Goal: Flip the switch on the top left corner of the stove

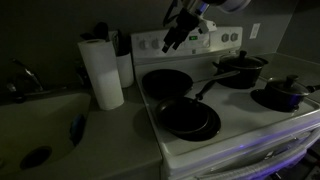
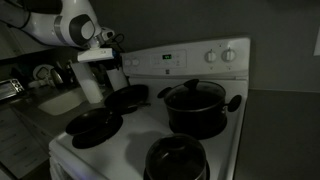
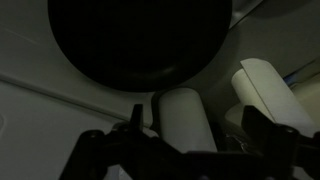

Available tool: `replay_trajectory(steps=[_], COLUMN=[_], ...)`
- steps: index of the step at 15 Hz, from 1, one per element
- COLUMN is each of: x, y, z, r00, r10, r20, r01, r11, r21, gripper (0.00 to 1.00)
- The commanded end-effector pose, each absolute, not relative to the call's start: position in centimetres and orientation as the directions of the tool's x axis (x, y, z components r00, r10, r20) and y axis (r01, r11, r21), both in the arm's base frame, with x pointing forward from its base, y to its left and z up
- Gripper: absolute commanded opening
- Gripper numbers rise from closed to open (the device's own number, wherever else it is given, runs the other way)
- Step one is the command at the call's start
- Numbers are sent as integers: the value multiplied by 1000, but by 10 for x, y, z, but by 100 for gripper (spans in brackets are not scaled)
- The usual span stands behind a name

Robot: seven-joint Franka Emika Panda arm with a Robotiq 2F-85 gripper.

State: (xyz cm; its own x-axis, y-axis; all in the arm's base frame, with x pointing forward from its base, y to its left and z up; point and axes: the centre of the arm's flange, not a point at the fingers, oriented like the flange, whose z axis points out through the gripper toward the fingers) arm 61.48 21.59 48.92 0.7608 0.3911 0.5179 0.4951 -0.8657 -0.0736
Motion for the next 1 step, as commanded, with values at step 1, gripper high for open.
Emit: replay_trajectory(steps=[1], x=[617], y=[215], z=[486], r00=[742], r10=[409], r20=[531], r01=[508], r11=[-860], r21=[-48], gripper=[100])
